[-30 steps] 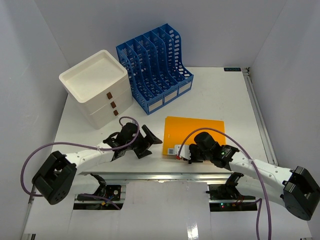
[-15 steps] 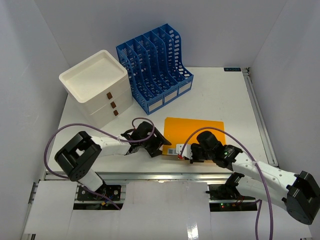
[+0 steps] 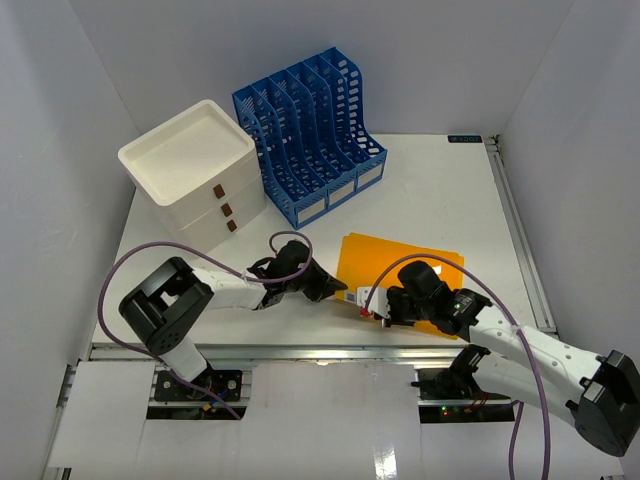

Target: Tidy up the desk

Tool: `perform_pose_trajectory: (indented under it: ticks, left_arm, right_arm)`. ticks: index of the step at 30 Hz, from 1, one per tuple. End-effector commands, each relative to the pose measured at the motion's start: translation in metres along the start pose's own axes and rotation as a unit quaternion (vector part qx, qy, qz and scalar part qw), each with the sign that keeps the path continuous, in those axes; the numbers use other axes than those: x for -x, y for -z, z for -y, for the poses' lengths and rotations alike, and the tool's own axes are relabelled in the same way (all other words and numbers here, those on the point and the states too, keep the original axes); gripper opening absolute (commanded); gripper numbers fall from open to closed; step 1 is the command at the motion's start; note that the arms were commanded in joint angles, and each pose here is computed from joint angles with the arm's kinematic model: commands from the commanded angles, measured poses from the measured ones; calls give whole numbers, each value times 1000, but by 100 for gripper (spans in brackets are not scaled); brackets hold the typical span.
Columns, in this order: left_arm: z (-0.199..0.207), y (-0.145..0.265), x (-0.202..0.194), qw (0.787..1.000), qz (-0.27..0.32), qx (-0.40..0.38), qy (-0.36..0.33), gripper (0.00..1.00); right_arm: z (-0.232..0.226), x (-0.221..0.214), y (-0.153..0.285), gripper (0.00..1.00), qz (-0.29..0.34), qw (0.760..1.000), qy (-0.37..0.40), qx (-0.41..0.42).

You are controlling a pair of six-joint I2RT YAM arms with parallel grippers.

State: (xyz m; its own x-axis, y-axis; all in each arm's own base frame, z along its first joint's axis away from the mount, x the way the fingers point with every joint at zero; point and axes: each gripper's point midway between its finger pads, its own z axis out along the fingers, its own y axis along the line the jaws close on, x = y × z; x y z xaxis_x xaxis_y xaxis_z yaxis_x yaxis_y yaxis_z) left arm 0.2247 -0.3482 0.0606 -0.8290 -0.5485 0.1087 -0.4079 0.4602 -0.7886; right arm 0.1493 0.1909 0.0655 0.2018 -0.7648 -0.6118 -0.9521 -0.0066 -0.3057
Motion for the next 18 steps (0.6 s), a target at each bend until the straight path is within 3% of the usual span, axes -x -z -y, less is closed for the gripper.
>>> perform_pose_trajectory:
  ticks: [1, 2, 4, 5, 9, 14, 18]
  left_arm:
    - [52, 18, -17, 996, -24, -81, 2, 0]
    - [61, 23, -17, 996, -20, -91, -1, 0]
    - [74, 30, -15, 995, -7, -101, -5, 0]
    - [83, 32, -14, 994, -2, -107, -7, 0]
    - [109, 35, -9, 993, 12, -113, -17, 0]
    - [132, 31, -6, 994, 18, -109, -10, 0]
    - [148, 32, -1, 993, 35, -111, -10, 0]
  right_arm:
    - [15, 45, 14, 40, 76, 997, 27, -16]
    - [23, 51, 22, 65, 82, 996, 26, -34]
    - [32, 59, 32, 93, 90, 994, 30, -54]
    - [36, 64, 38, 95, 94, 993, 30, -62]
    - [53, 80, 54, 90, 99, 991, -1, -85]
    - [86, 80, 67, 90, 56, 987, -40, -148]
    - [117, 63, 84, 90, 4, 968, -77, -238]
